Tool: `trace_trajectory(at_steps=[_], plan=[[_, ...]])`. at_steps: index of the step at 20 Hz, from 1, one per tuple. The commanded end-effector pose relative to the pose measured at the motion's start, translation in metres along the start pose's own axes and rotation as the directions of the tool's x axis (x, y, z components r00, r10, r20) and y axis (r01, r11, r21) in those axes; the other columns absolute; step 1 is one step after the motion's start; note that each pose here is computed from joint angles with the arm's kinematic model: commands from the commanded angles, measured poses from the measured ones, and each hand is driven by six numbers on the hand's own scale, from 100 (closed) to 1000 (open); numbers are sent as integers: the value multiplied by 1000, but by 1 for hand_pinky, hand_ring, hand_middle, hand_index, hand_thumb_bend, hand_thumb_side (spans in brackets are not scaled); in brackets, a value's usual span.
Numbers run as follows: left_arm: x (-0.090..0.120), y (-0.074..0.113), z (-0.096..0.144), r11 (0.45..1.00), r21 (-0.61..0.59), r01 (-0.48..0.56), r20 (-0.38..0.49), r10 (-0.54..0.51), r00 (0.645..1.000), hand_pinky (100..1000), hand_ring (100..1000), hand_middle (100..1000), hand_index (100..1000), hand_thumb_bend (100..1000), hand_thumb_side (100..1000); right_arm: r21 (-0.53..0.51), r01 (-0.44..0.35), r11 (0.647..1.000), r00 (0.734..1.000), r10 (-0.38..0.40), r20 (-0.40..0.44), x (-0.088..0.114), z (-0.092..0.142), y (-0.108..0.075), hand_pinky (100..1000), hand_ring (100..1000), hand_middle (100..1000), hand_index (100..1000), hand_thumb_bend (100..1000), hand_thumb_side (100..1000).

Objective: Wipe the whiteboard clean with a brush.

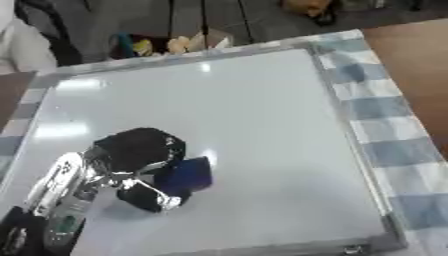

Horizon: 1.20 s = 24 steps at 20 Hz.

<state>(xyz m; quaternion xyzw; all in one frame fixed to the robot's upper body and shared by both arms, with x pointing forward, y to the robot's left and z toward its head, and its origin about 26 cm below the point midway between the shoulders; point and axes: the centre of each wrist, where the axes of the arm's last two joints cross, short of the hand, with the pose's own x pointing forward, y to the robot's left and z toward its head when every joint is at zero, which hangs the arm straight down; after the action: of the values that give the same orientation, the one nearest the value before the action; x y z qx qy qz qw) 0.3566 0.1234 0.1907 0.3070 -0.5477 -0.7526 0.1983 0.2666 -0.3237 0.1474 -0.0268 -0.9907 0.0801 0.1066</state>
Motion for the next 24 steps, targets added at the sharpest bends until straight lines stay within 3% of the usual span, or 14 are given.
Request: trace_trajectory(at_steps=[1,15,18,24], plan=[[-2,6,4,985,-122,122,90,-111,990,754,743,687,366,224,704,15,-3,1000,1000,2,24,2,-7,0,821,838,616,911,100,945],[-2,1,1,989,-113,97,79,-88,993,723,704,634,339,137,610,16,-4,1000,1000,4,26,1,-7,1,822,839,614,911,100,954],[-2,0,0,989,-114,95,81,-86,993,723,710,668,346,167,613,15,-4,1000,1000,4,26,1,-8,1,823,839,614,911,100,955],[-2,-2,-1,988,-128,91,82,-81,993,717,699,631,343,196,581,17,-4,1000,1000,4,25,1,-8,2,823,839,612,912,100,956]])
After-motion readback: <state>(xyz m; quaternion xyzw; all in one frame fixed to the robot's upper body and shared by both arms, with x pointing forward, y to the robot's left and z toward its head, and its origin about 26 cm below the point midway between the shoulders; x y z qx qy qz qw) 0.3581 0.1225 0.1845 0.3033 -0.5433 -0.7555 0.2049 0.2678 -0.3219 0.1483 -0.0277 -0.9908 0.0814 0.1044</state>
